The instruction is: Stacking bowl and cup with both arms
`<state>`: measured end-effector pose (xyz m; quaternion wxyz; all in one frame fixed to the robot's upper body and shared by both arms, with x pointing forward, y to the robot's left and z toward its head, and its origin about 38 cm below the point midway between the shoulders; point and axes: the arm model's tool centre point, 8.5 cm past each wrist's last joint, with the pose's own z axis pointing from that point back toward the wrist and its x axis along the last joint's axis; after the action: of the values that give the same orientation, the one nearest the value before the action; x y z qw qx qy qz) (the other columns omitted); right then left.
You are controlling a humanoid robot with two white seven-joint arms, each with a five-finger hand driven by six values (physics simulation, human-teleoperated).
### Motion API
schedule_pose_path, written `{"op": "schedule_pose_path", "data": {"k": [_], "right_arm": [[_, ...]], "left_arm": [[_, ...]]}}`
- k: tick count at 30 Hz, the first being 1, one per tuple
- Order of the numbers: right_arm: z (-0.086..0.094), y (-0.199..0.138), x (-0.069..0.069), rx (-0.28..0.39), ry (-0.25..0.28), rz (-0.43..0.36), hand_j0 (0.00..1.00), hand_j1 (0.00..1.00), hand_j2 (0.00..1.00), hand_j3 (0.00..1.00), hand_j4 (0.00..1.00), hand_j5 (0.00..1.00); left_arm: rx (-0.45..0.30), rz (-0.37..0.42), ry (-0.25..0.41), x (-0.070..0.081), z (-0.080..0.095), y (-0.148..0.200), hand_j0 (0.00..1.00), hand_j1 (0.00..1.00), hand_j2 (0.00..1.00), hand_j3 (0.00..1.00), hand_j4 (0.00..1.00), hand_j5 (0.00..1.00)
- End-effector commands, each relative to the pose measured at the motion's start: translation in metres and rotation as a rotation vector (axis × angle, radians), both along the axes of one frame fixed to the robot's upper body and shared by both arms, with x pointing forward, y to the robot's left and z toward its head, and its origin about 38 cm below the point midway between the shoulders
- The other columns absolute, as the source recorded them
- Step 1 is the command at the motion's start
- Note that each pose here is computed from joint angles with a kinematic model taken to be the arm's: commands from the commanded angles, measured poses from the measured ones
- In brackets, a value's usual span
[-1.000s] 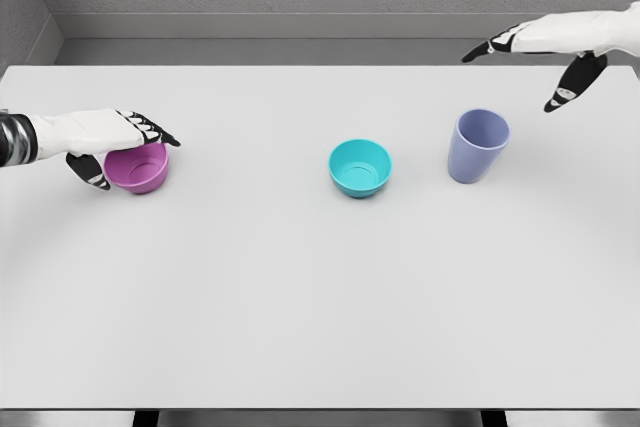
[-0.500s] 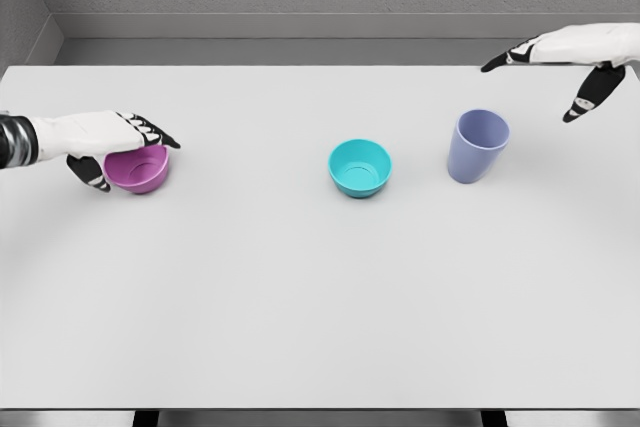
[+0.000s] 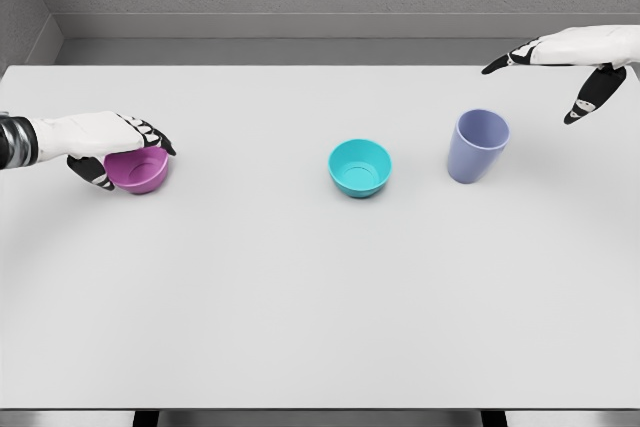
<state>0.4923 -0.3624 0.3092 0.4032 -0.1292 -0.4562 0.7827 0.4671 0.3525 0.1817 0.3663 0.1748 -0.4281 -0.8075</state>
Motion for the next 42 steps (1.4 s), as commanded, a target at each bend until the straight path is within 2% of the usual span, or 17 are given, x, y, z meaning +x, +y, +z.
{"op": "schedule_pose_path", "data": {"k": [1, 2, 14, 27, 42], "right_arm": [[0.001, 0.0, 0.0, 0.006, 0.0, -0.002, 1.0, 1.0, 1.0, 1.0, 1.0, 1.0], [0.001, 0.0, 0.0, 0.006, 0.0, -0.002, 1.0, 1.0, 1.0, 1.0, 1.0, 1.0], [0.001, 0.0, 0.0, 0.004, -0.002, -0.002, 1.0, 1.0, 1.0, 1.0, 1.0, 1.0], [0.001, 0.0, 0.0, 0.006, -0.002, -0.004, 1.0, 1.0, 1.0, 1.0, 1.0, 1.0], [0.002, 0.0, 0.0, 0.006, -0.002, -0.004, 1.0, 1.0, 1.0, 1.0, 1.0, 1.0]], "left_arm": [[-0.003, 0.003, 0.0, 0.0, 0.0, 0.0, 0.67, 0.67, 0.67, 0.67, 0.67, 0.67], [-0.003, 0.003, 0.0, 0.0, 0.0, 0.0, 0.63, 0.63, 0.63, 0.63, 0.63, 0.63], [-0.008, -0.006, -0.006, 0.0, 0.003, -0.002, 0.6, 0.6, 0.6, 0.6, 0.6, 0.6], [-0.024, -0.094, -0.061, -0.004, 0.021, -0.031, 0.59, 0.59, 0.59, 0.59, 0.59, 0.59], [-0.052, -0.148, -0.088, -0.004, 0.027, -0.056, 0.58, 0.58, 0.58, 0.58, 0.58, 0.58]]}}
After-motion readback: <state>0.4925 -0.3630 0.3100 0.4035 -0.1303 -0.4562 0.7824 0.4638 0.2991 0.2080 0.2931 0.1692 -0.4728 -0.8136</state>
